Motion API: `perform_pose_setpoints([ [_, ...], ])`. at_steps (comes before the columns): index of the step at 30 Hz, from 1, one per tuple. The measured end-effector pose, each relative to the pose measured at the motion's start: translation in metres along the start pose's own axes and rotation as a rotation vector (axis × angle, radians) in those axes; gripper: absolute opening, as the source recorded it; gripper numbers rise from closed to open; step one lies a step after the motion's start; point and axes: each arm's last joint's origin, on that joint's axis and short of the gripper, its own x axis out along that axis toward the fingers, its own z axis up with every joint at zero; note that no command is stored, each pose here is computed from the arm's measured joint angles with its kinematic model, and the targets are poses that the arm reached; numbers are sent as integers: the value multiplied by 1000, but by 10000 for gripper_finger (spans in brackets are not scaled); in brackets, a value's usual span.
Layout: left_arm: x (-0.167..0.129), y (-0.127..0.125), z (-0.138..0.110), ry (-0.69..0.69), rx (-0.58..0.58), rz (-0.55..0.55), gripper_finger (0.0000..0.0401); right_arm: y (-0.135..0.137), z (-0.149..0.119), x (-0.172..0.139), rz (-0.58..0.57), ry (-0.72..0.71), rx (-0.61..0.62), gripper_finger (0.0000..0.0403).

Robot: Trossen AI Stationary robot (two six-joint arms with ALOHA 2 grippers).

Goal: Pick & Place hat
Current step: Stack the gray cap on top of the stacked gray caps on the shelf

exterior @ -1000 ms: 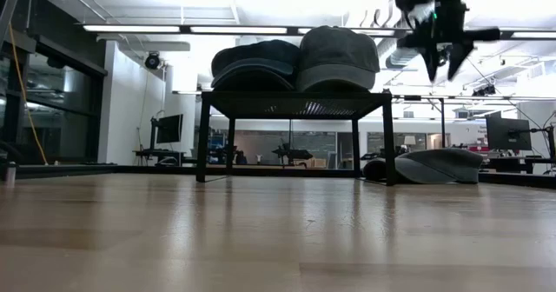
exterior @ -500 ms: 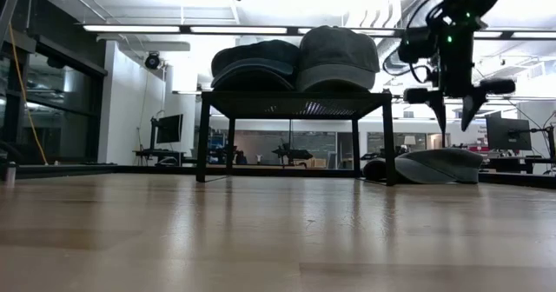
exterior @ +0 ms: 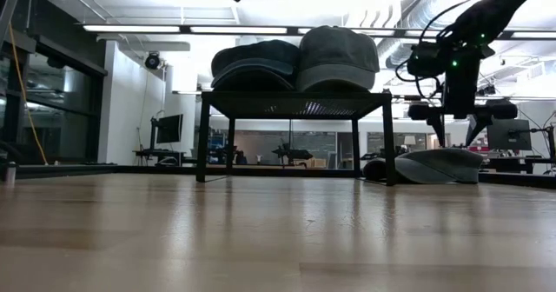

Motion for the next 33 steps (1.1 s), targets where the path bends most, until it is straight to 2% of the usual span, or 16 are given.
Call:
perform_pose_setpoints([
  [6, 0, 0, -2, 17, 5, -4, 266, 1, -3, 1, 0, -40, 36, 236],
  [9, 0, -1, -3, 27, -1, -6, 266, -2, -6, 1, -14, 12, 64, 236],
  [14, 0, -1, -3, 33, -4, -8, 266, -11, -16, -1, -107, 96, 52, 236],
  [17, 0, -1, -4, 34, -5, -8, 266, -12, -18, -2, -132, 102, 57, 236],
  [27, 0, -1, -4, 35, -5, -8, 266, -17, -30, 7, -106, 152, 95, 236],
  [33, 0, -1, -4, 35, -5, -8, 266, -21, -44, 20, -18, 184, 136, 236],
])
